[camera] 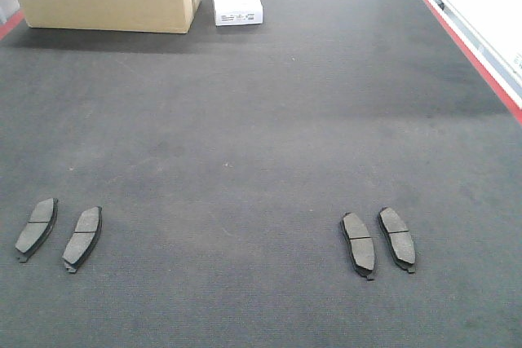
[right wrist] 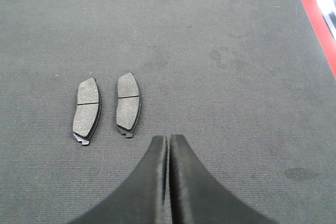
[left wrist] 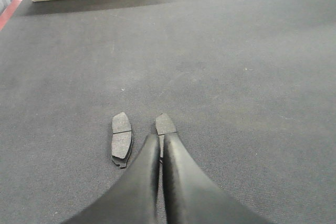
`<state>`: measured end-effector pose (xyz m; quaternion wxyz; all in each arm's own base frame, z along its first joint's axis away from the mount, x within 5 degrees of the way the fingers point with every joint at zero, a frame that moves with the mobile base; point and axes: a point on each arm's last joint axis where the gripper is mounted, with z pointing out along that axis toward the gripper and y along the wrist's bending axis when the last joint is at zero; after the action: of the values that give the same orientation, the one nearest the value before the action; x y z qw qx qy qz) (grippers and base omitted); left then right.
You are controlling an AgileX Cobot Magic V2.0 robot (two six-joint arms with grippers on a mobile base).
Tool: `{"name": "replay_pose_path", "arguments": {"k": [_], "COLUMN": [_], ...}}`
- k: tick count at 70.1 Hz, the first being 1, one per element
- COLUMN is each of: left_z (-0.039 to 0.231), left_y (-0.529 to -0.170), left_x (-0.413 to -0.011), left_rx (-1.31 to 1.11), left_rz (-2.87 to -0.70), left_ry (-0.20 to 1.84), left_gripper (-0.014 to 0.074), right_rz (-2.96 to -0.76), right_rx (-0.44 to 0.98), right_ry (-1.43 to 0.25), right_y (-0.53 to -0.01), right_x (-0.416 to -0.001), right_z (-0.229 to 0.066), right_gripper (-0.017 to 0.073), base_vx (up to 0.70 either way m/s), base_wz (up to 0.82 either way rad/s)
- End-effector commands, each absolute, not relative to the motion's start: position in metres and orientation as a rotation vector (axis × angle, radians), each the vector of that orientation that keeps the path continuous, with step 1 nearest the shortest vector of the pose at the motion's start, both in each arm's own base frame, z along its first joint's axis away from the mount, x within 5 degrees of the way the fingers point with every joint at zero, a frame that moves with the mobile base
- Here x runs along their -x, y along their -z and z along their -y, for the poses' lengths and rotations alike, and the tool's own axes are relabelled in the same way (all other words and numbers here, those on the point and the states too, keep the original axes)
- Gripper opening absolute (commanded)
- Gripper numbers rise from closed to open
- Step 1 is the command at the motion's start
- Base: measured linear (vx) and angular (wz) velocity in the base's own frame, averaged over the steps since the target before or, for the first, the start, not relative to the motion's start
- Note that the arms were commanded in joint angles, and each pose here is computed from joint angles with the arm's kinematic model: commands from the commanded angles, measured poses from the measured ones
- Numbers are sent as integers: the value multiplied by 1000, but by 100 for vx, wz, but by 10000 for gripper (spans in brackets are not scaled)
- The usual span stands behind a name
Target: Move and align brake pads A on conveyor
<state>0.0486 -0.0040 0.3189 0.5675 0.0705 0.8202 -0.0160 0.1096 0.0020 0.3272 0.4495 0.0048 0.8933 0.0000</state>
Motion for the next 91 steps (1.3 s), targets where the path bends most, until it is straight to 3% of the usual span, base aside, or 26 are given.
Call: {"name": "replay_pose_path", "arguments": {"k": [1, 28, 50, 66, 91], "left_z": [5, 1, 1, 2, 2], "left_y": [-331, -324, -252, -193, -191], "left_x": [-51, -44, -43, -56, -56], "left_rx": [-158, -95, -57, -63, -67], "left_rz": [-1840, -1768, -1533, -1551, -1599], "left_ry": [51, 12, -6, 5, -2], "left_gripper": [-6, -6, -6, -6, -6], "right_rz": [-2127, -2131, -2132, -2133, -2132], "right_rx": [-8, -9, -9, -9, -9], "right_ry": [18, 15, 15, 15, 15], "right_y": [-339, -339, -339, -339, -339], "right_x": [-113, -113, -113, -112, -113], "right_z": [-1, -1, -1, -1, -1], "right_gripper": [-8, -8, -8, -8, -8], "base_vx": [0, 0, 0, 0, 0], "base_wz": [0, 0, 0, 0, 0]}}
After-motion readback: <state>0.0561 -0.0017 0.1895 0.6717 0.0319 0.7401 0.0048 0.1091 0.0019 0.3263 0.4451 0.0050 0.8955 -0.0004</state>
